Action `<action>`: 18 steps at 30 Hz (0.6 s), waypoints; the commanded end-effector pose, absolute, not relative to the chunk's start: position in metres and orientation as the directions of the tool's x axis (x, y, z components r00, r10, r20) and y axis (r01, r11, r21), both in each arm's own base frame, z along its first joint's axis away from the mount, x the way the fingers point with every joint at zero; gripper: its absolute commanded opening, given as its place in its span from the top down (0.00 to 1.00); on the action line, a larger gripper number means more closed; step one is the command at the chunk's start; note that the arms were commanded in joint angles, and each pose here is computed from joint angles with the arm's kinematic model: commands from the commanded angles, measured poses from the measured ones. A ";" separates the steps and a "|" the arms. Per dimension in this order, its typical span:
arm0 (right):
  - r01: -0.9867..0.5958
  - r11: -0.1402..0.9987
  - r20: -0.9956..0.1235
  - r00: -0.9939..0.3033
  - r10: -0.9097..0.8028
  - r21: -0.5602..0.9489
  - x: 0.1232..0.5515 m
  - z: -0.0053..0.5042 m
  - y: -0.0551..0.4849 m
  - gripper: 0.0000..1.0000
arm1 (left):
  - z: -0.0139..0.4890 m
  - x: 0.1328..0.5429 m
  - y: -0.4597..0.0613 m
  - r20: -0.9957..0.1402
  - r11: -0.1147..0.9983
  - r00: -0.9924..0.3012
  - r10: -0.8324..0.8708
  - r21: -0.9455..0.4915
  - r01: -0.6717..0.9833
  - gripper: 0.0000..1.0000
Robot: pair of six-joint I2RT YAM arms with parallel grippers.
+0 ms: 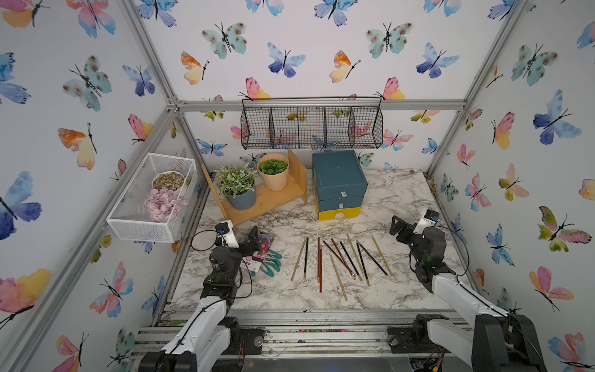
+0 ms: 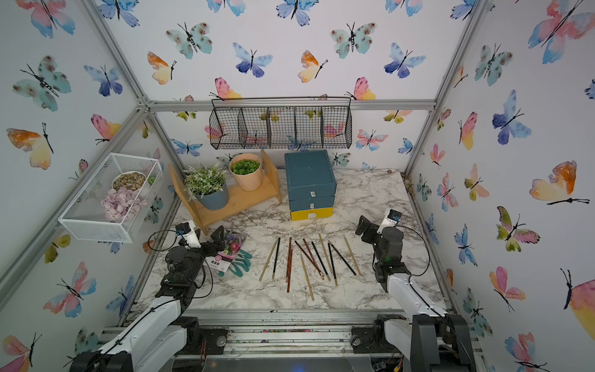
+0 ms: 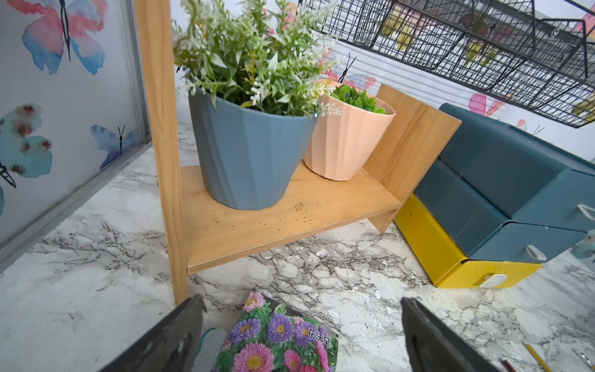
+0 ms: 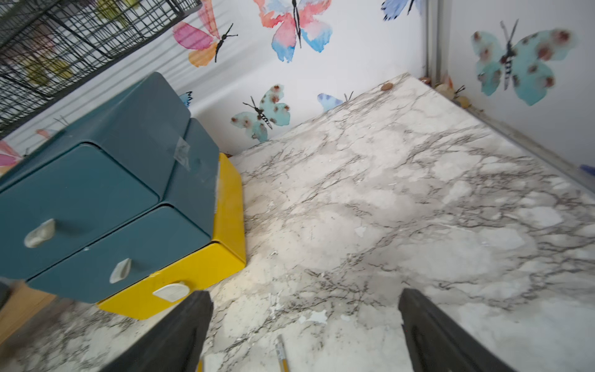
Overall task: Please place the pencils in the drawer according to their color
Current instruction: Open the drawer in the storage box.
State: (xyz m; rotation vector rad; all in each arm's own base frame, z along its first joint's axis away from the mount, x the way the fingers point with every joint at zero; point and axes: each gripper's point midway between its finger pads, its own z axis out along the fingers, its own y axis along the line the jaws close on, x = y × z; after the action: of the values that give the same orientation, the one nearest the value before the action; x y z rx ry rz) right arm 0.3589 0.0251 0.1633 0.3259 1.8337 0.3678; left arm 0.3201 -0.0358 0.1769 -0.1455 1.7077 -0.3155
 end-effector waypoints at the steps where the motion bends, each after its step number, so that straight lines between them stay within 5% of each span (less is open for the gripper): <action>1: -0.088 0.830 -0.805 -0.322 0.499 0.550 0.358 0.172 0.054 0.08 | 0.185 0.324 -0.045 -0.923 0.925 -0.183 -0.337 -0.361 0.116 0.02; 18: -0.321 0.684 -0.750 -0.382 0.539 0.655 0.380 0.212 0.132 0.28 | 0.196 0.325 -0.060 -0.886 0.872 -0.203 -0.417 -0.452 0.185 0.02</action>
State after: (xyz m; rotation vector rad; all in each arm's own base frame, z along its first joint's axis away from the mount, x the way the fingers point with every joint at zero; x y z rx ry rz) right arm 0.3750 0.1111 0.1870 0.2498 1.8004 0.8450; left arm 0.3227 -0.0491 0.1822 -0.2143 1.7089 -0.4881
